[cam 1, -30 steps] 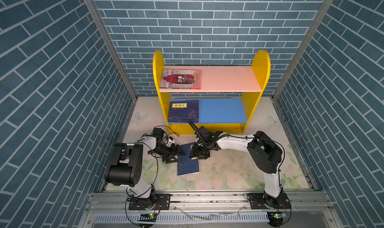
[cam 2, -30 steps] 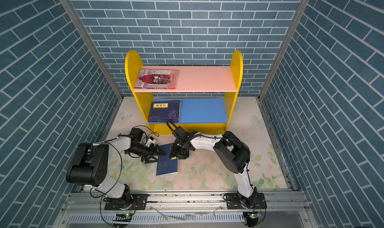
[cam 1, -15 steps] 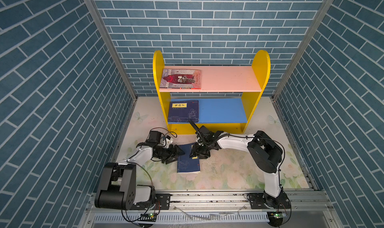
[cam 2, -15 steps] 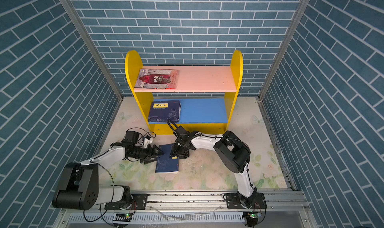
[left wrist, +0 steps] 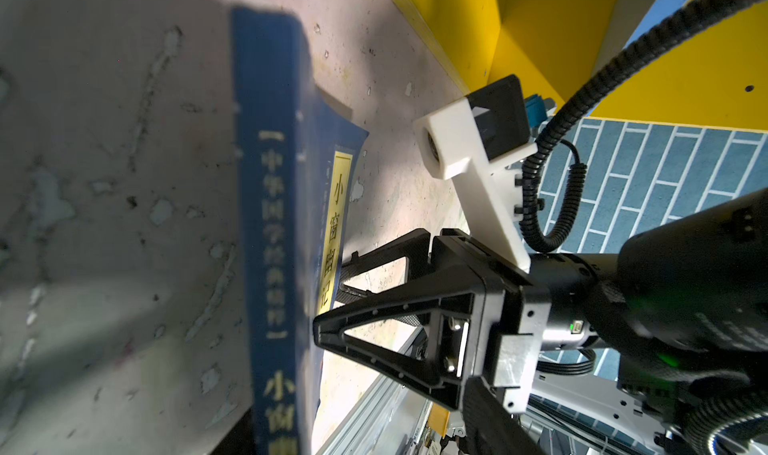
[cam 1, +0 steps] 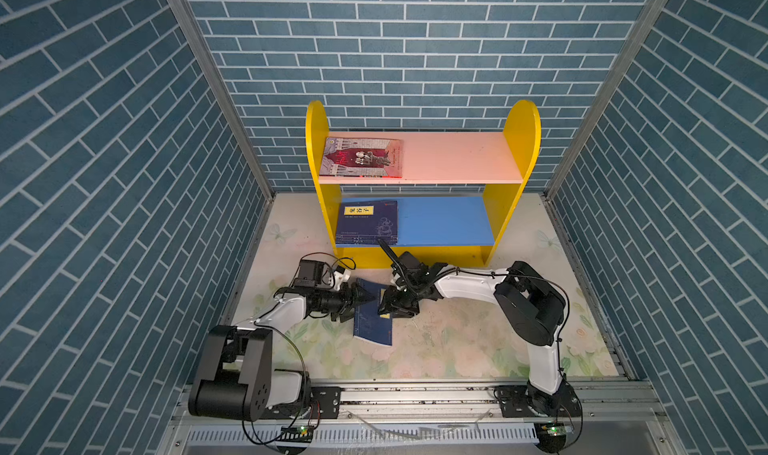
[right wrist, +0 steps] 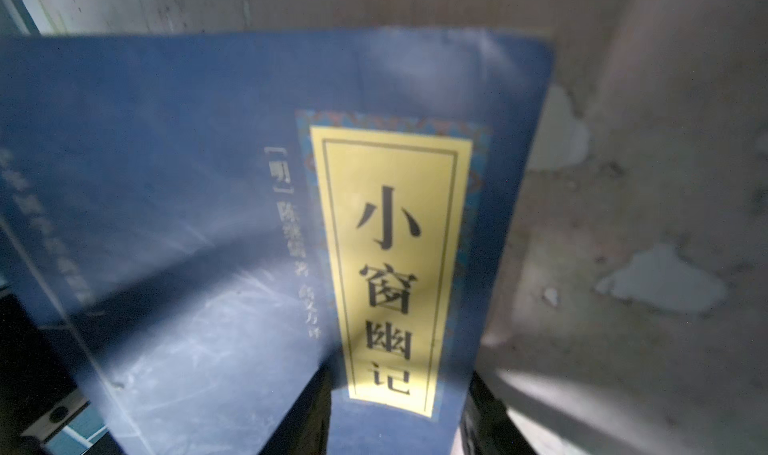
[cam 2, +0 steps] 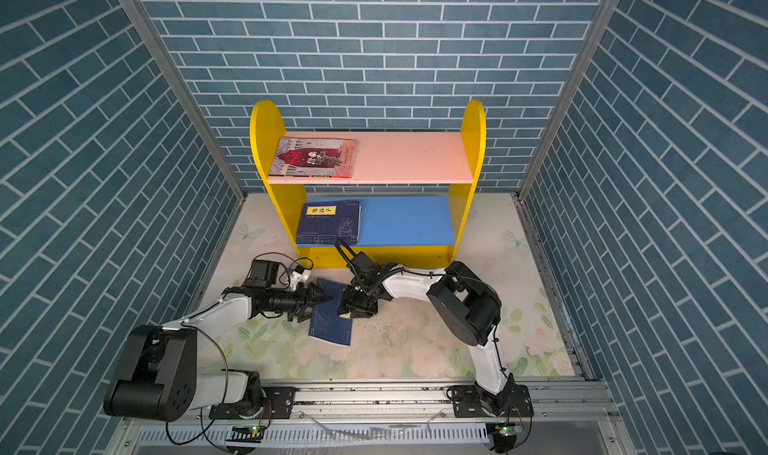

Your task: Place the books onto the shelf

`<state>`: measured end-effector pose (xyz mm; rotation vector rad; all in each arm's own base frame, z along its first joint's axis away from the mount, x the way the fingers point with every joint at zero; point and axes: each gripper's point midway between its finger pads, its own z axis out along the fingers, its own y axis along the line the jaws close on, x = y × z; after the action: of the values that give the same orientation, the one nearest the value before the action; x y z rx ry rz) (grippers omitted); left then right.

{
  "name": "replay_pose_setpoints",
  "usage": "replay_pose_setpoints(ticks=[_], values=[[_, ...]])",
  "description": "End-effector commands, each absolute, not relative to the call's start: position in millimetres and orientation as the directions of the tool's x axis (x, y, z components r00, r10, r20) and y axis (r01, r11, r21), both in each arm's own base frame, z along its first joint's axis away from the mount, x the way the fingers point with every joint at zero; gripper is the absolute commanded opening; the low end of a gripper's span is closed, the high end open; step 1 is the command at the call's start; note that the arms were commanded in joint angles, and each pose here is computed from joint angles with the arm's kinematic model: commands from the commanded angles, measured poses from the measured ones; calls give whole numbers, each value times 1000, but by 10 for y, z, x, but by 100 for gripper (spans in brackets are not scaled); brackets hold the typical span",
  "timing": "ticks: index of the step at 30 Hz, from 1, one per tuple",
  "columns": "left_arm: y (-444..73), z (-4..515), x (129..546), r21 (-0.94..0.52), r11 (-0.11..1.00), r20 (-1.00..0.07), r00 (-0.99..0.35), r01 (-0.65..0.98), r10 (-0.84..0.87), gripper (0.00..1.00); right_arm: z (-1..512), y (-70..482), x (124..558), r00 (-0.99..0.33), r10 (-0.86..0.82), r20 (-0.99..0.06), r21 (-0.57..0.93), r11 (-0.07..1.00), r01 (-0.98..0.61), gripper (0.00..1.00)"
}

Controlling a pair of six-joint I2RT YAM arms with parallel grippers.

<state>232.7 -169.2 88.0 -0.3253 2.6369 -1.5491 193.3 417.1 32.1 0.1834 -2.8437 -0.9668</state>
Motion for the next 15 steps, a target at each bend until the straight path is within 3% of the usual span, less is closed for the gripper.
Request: replay_pose_setpoints(ticks=[1,6,15], values=[[-1732,996,2258,-885,449,46,-982,-125,-184,63,-102,3893,1798,-981,-107,159,485,874,-17,51],[-1684,979,2213,-861,492,40,-982,-127,-185,56,-69,3886,1826,-984,-103,148,486,874,-19,51],[-1606,890,2161,-817,558,43,-981,-145,-191,30,70,3881,1896,-991,-89,98,505,863,-28,51]])
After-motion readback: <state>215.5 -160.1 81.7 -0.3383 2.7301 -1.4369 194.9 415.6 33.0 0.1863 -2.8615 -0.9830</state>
